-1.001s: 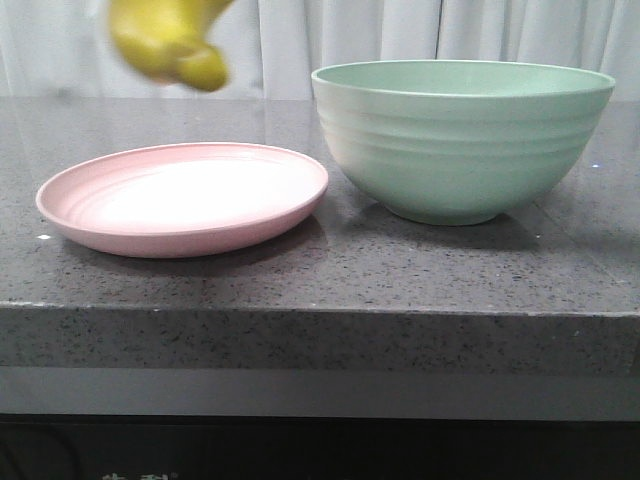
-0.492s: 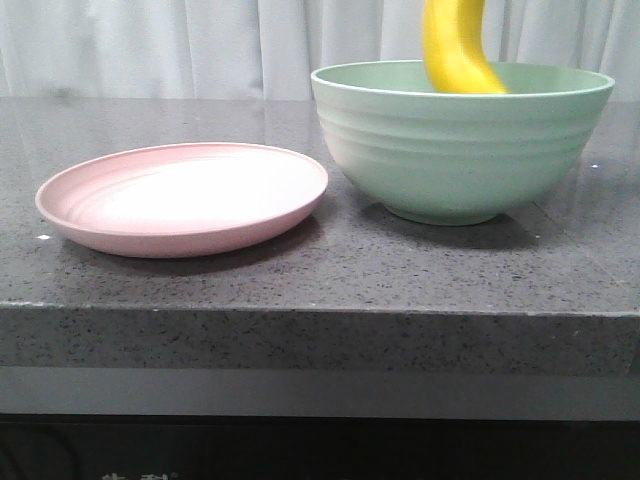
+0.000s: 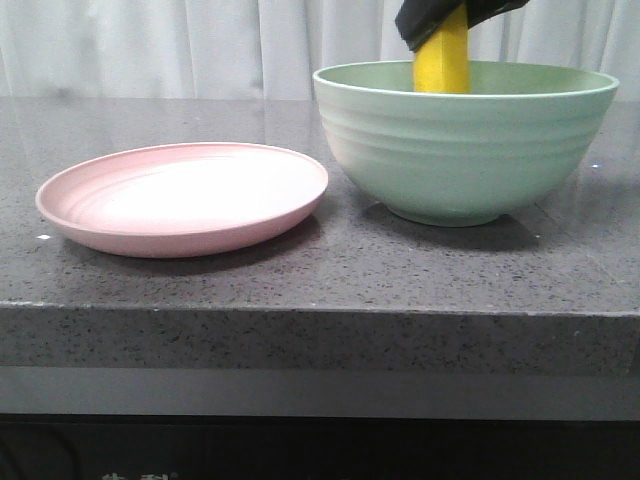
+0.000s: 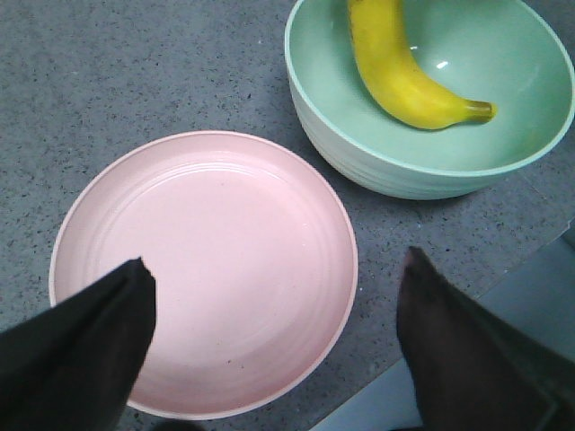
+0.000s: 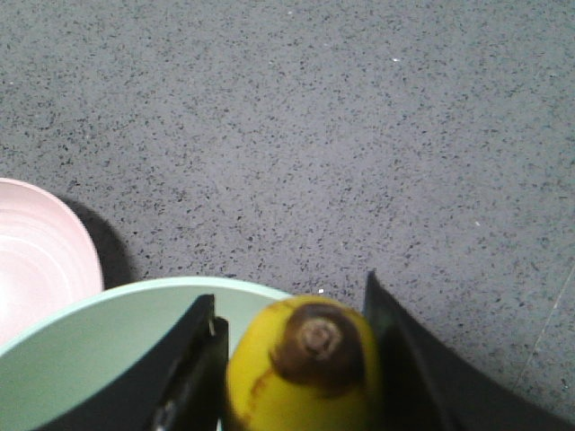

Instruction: Transfer banana from pink plate to green bowl

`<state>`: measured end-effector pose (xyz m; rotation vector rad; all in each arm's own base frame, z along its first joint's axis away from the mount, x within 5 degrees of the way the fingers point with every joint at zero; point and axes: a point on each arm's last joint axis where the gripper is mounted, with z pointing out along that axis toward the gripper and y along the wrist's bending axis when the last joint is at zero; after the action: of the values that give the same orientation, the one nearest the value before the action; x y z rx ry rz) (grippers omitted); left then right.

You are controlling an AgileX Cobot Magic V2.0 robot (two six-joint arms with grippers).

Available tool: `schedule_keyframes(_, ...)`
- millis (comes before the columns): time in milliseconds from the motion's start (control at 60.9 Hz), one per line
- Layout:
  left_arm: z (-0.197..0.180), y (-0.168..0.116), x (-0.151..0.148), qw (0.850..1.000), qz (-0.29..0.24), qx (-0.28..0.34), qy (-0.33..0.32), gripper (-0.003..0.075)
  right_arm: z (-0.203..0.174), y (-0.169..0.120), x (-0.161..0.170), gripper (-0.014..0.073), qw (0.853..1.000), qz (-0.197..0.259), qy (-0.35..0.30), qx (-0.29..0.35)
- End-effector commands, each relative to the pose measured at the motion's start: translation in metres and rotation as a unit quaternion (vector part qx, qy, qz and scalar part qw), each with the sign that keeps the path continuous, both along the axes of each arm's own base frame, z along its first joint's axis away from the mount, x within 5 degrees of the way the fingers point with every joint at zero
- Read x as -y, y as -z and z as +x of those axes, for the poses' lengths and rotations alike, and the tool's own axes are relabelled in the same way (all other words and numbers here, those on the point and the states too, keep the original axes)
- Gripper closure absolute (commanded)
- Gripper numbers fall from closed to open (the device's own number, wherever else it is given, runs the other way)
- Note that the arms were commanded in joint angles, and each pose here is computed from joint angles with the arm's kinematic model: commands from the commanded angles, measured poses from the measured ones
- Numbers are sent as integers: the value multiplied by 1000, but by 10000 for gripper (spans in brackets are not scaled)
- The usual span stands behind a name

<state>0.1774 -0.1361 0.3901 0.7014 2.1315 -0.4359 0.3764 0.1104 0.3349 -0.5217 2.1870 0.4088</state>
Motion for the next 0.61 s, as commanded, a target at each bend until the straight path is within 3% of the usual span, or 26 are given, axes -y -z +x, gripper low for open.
schedule_keyframes(0, -2, -20, -1, 998, -42, 40, -6, 171, -4, -31, 4, 207, 998, 8, 13, 64)
schedule_keyframes(164, -2, -20, -1, 998, -42, 40, -6, 171, -6, -36, 5, 85, 998, 8, 11, 69)
schedule_keyframes(295, 0, -19, -1, 998, -37, 45, -7, 171, -19, -50, 8, 74, 997, 1, 4, 78)
schedule_keyframes(394, 4, -18, 1, 998, -37, 51, -12, 172, -39, -68, 16, 81, 998, 25, 22, 58)
schedule_keyframes(460, 9, -16, 2, 998, -38, 52, -24, 178, -54, -79, 26, 124, 995, 66, 69, 14)
schedule_keyframes(591, 19, -13, 0, 996, -22, 64, -58, 276, -75, -89, 48, 292, 987, 77, 140, -30)
